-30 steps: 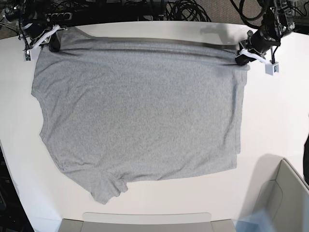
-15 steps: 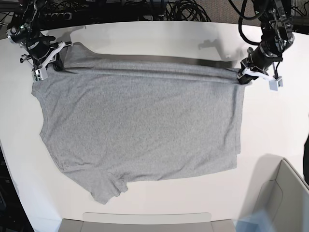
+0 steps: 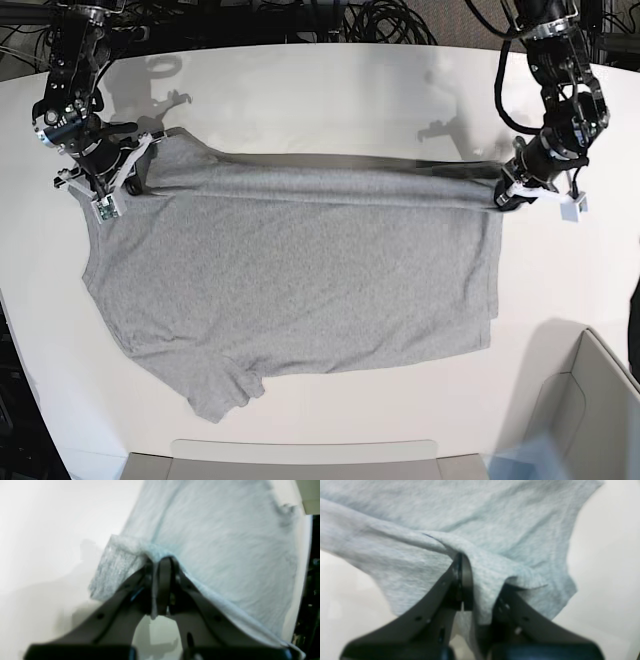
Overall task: Fold the T-shirt properly
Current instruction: 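Drag both grippers toward the hem, folding the shoulder edge over, then pull both grippers back toward the collar, straightening the folded layer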
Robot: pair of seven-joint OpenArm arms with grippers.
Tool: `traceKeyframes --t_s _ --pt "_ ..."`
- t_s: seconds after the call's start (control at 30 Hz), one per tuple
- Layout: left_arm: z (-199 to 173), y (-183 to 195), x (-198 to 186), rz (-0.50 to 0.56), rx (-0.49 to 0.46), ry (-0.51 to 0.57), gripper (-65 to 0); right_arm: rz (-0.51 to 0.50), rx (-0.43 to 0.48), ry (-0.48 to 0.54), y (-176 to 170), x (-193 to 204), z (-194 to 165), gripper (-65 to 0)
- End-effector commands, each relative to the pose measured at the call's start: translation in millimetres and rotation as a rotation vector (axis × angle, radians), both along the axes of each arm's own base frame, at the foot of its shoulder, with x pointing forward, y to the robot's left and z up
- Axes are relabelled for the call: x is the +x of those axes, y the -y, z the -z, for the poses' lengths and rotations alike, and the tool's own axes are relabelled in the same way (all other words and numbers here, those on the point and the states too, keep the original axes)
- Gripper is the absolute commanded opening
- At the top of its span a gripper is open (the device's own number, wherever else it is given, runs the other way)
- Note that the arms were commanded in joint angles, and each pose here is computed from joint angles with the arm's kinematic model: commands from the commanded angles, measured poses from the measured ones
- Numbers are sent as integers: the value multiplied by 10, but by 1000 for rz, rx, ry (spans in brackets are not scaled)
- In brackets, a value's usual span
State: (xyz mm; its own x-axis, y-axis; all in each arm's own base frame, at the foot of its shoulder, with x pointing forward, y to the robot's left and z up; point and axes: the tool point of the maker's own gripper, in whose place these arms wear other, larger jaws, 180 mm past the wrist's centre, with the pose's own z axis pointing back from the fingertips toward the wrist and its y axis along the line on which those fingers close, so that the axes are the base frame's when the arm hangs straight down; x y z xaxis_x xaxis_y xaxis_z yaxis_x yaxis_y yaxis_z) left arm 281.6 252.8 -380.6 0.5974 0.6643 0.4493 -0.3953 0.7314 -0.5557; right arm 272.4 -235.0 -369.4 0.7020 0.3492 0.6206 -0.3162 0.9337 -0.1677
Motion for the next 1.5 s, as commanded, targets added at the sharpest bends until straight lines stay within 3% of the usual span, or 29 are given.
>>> traceKeyframes --t_s 0.0,0.27,0.57,0.8,1.13,1.33,1.4,1.47 --pt "-97 -76 110 -12 10 33 -650 -3 -6 42 23 132 -98 -650" --pt "13 28 449 18 -26 16 -650 9 -2 50 99 469 -94 -650" --pt "-124 -53 755 30 128 35 -650 -30 9 69 80 781 -77 -650" --pt "81 -89 848 10 108 -22 -650 -48 32 51 46 964 41 -650" --pt "-1 -124 958 -9 119 18 -650 -46 48 148 47 1289 -255 -650" --pt "122 -183 946 -25 134 -20 -650 -15 70 138 117 1447 -252 -650" --pt "119 -185 985 -25 135 -22 -627 -8 75 129 133 1458 -224 -611" --pt "104 -183 993 -25 135 -17 -556 -8 78 128 130 1457 -220 -549"
